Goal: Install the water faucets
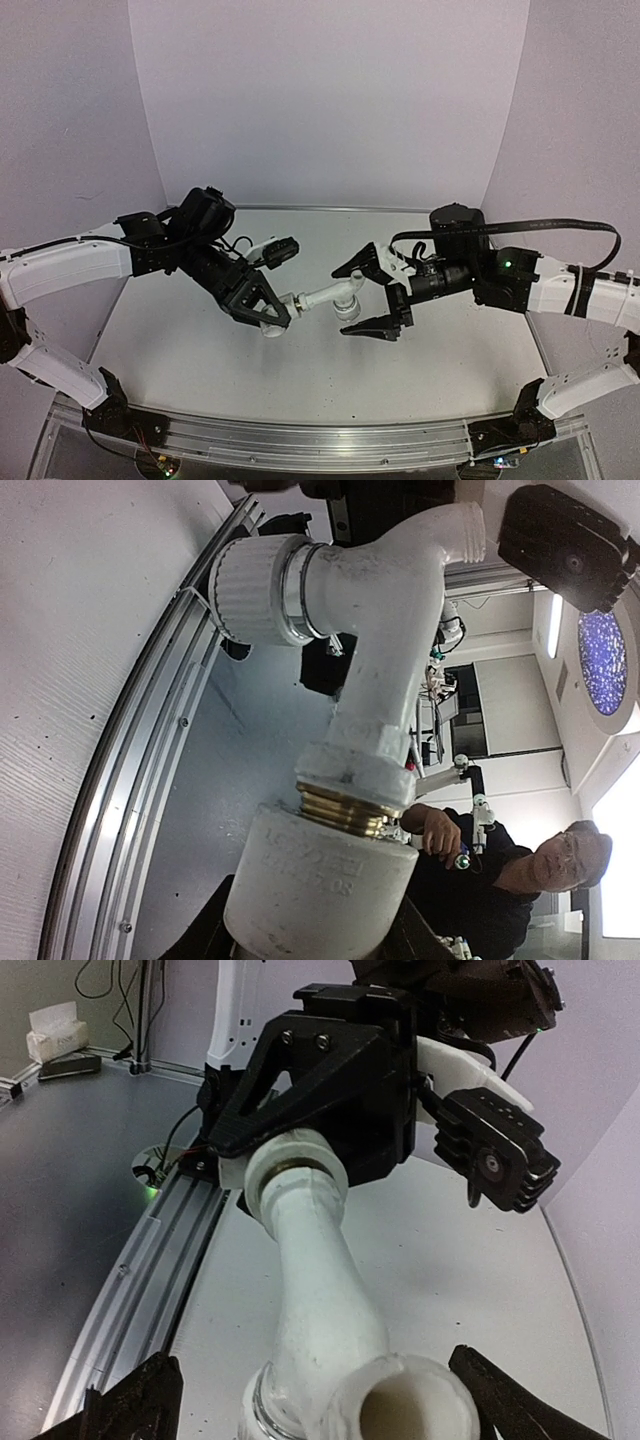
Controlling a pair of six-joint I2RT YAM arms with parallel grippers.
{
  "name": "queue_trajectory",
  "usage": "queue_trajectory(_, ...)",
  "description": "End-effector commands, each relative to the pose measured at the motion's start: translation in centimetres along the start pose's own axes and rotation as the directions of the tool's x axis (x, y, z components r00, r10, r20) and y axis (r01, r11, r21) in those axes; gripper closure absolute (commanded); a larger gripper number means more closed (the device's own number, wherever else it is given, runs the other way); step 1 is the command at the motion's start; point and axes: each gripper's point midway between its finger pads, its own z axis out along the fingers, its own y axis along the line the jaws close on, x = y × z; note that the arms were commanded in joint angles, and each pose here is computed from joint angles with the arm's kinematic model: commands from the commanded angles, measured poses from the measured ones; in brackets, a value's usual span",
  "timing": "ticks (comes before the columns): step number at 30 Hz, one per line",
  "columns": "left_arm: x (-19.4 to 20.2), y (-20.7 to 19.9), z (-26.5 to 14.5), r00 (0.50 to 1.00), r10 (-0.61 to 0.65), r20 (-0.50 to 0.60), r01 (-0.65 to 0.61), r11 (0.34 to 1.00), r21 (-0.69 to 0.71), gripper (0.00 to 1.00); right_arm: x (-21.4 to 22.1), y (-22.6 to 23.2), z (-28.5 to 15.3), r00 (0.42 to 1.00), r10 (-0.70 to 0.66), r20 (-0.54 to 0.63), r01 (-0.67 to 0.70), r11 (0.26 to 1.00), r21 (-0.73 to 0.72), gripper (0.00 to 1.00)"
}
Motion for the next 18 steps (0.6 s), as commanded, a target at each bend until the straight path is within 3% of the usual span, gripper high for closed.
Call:
queue_trajectory(1, -0.5, -0.9, -0.4, 0.996, 0.089, 0.027, -0.089, 0.996, -0.005, 1.00, -3.5, 0.8, -0.1, 0.992, 0.057, 0.112, -0.045, 0.994, -0.102, 0.08)
queue_trajectory(5, -0.7, -0.8, -0.4, 0.995, 0.098, 0.025, -0.098, 0.995, -0.017, 1.00, -3.6, 0.3, 0.7, 0.987, 0.114, 0.114, -0.100, 0.988, -0.119, 0.15)
queue_trajectory(13, -1.2, -0.5, -0.5, 0.991, 0.131, 0.027, -0.129, 0.990, -0.057, 1.00, -3.1, -0.4, 1.8, 0.979, 0.184, 0.092, -0.172, 0.978, -0.119, 0.45)
queue_trajectory(18, -2.2, -0.4, -1.0, 0.975, 0.215, 0.057, -0.206, 0.970, -0.132, 1.00, -2.6, -0.5, 1.9, 0.973, 0.217, 0.077, -0.208, 0.972, -0.110, 0.59)
